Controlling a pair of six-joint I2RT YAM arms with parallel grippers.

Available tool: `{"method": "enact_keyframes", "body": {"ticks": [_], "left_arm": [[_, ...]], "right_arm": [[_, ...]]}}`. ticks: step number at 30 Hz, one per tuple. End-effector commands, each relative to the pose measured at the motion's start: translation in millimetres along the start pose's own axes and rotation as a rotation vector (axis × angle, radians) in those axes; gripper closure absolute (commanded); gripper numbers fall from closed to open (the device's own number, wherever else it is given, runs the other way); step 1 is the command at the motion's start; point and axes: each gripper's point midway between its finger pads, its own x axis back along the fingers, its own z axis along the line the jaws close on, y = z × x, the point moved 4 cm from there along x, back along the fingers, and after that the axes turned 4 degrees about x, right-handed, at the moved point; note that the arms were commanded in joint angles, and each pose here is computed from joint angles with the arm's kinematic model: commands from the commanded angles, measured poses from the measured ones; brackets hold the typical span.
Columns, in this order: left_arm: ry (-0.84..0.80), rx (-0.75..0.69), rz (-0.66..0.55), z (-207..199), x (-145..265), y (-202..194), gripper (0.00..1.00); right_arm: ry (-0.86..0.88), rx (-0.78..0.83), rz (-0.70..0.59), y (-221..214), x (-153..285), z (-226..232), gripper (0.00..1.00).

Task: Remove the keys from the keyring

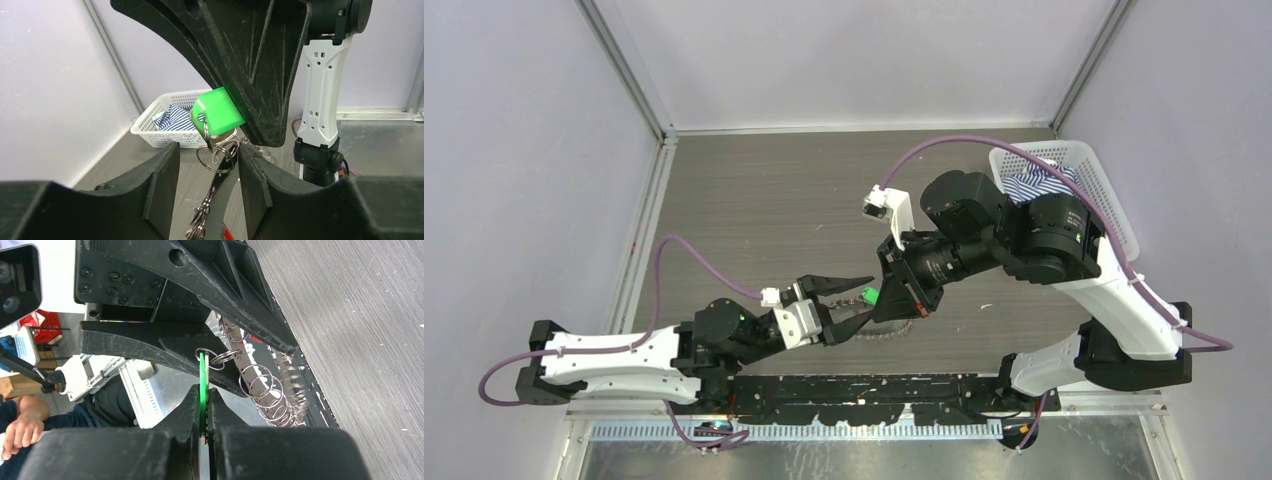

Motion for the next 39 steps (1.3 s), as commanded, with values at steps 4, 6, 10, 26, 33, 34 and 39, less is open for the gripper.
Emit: {"method": "enact_keyframes", "body": {"ticks": [4, 6, 10, 26, 33, 34, 39], "left_arm": [[0.036, 0.015, -0.044, 4, -4, 6, 0.54], [0.045, 0.015, -0.048, 5, -5, 5, 0.55], [0.067, 0.018, -0.060, 8, -4, 6, 0.61], [0.181, -0.079, -0.047, 22, 2, -16, 0.99], [0.273, -0.283, -0.030, 32, 0, -45, 1.00], [0.278, -0.320, -0.023, 33, -1, -48, 1.00], [0.308, -0.458, -0.021, 37, -5, -55, 1.00]], "right_arm": [[0.060, 0.044, -0.091, 12, 15, 16, 0.99], [0.062, 0.042, -0.093, 12, 16, 16, 0.99], [0.060, 0.045, -0.092, 12, 15, 17, 0.99], [-0.086, 0.053, -0.191, 19, 17, -5, 0.99], [-0.324, 0.047, -0.301, 25, 11, -44, 0.99], [-0.330, 0.049, -0.311, 25, 10, -46, 0.99], [-0.390, 0.054, -0.386, 32, 6, -62, 0.99]]}}
